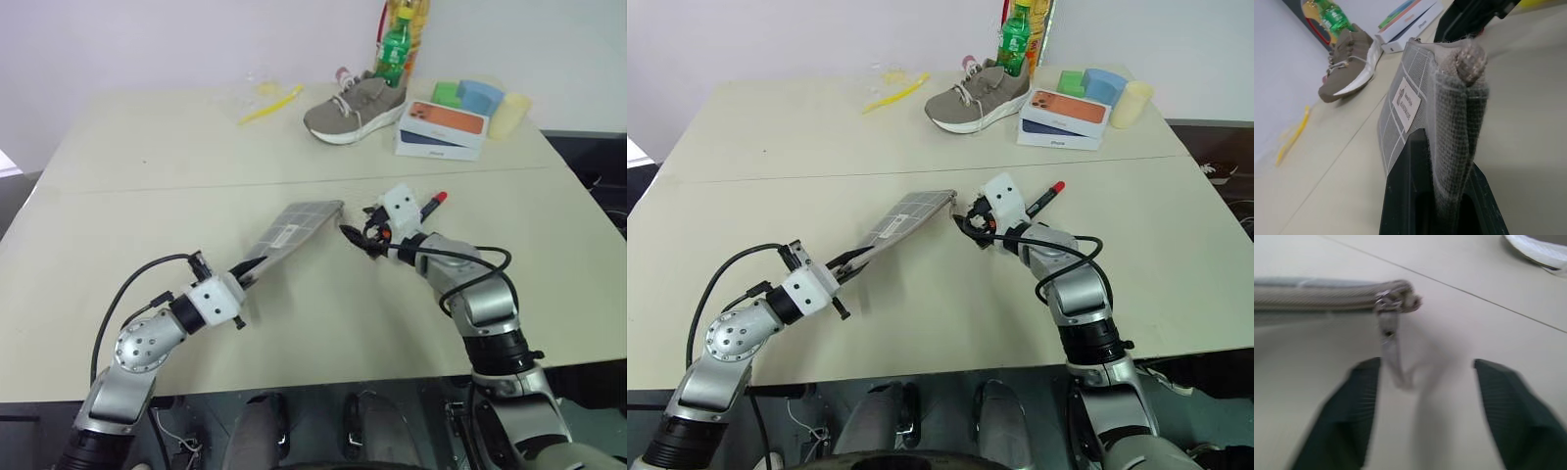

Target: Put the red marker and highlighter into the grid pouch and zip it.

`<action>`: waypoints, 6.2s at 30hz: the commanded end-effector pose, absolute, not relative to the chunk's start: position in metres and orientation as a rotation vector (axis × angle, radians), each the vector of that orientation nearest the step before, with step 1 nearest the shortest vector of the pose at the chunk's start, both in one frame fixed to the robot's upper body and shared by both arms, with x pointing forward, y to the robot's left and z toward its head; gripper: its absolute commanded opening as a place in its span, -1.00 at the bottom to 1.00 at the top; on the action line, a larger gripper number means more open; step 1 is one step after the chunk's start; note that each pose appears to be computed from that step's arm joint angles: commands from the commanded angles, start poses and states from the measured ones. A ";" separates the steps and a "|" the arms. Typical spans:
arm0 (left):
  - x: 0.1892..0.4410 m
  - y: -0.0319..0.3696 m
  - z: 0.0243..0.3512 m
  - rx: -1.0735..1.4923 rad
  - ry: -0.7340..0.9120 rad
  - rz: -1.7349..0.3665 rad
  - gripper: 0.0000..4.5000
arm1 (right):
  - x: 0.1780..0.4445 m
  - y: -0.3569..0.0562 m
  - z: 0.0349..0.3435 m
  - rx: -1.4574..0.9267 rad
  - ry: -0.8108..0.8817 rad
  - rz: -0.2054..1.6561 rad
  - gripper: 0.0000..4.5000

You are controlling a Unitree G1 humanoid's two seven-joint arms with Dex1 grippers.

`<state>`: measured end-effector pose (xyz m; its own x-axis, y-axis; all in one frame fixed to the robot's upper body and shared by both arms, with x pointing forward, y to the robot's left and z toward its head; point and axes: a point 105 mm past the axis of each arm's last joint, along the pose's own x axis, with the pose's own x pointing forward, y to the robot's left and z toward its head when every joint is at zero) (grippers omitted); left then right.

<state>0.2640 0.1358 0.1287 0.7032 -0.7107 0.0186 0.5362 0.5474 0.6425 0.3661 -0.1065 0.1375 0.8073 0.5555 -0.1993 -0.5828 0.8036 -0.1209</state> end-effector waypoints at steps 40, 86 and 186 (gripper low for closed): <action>0.259 0.122 0.147 0.629 -0.371 -0.820 -1.00 | 0.352 -0.094 0.154 -0.140 0.076 0.673 -0.98; 0.330 0.087 0.127 0.428 -0.311 -0.680 -1.00 | 0.335 -0.179 0.176 -0.361 0.217 0.401 0.75; 0.281 0.069 0.139 0.419 -0.203 -1.215 -1.00 | 0.295 -0.105 0.180 -1.336 -0.211 1.012 0.99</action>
